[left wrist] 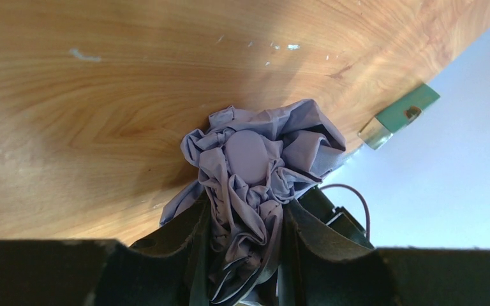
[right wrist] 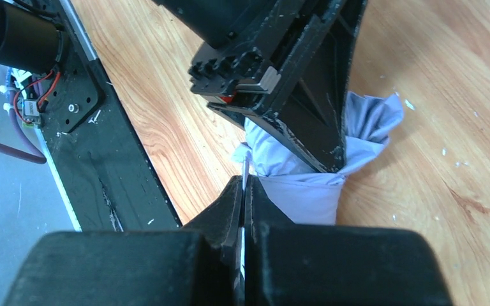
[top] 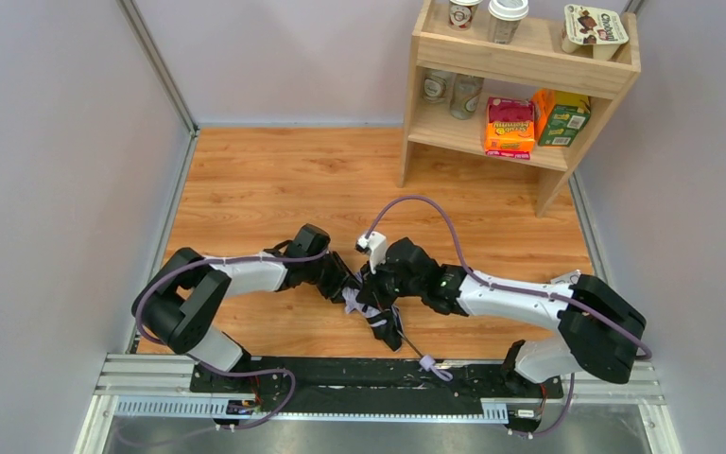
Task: Put away the umbrella
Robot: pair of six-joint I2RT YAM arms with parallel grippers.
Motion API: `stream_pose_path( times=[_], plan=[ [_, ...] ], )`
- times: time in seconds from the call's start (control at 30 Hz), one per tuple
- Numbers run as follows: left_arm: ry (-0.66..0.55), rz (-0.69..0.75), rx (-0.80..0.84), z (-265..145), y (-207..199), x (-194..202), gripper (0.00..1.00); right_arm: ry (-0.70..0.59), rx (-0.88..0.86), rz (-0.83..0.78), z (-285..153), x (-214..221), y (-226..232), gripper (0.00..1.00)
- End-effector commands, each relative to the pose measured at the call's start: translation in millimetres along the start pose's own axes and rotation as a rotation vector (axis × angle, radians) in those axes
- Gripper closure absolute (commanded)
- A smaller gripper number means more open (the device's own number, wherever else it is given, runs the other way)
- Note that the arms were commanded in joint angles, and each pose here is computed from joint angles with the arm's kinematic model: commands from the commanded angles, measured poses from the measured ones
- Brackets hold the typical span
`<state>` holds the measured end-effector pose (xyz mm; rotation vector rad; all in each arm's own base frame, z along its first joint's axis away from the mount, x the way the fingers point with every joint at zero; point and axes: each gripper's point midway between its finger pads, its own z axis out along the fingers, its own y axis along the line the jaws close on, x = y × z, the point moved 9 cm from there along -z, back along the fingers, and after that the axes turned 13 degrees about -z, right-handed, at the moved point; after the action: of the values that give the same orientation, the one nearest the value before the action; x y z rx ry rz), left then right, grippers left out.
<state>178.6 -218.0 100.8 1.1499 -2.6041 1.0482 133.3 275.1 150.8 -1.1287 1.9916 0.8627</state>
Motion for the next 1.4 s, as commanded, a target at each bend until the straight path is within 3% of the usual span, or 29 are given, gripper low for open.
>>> stream_pose_path(
  times=[0.0,0.2,0.4,0.5,0.67,0.9,1.2,1.37],
  plan=[
    [-0.048,0.017,0.065,18.9,4.3,-22.5,1.0,-0.238,-0.293,-0.043,-1.1,-51.0,32.6,1.0],
    [-0.07,0.018,0.017,21.5,22.0,-27.0,1.0,-0.171,-0.33,0.011,5.7,-26.6,34.2,1.0],
    [-0.075,0.022,-0.025,13.0,24.8,-32.0,1.0,-0.12,-0.193,0.035,14.2,4.5,18.8,1.0],
    [-0.1,0.004,-0.054,8.4,27.0,-36.3,1.0,-0.124,-0.104,0.001,15.9,2.7,17.4,1.0],
    [-0.028,-0.05,-0.057,11.3,29.0,-32.4,1.0,-0.095,0.1,-0.117,24.4,-5.4,12.8,1.0],
    [-0.044,-0.085,-0.067,4.0,24.5,-29.6,1.0,0.01,0.395,-0.316,45.1,18.8,20.4,1.0],
    [-0.042,-0.096,-0.095,-3.8,27.6,-38.7,1.0,0.133,0.474,-0.438,51.1,48.8,27.3,1.0],
    [-0.048,-0.082,-0.114,-8.4,26.2,-41.4,1.0,0.204,0.383,-0.426,60.0,61.8,34.8,1.0]
  ],
)
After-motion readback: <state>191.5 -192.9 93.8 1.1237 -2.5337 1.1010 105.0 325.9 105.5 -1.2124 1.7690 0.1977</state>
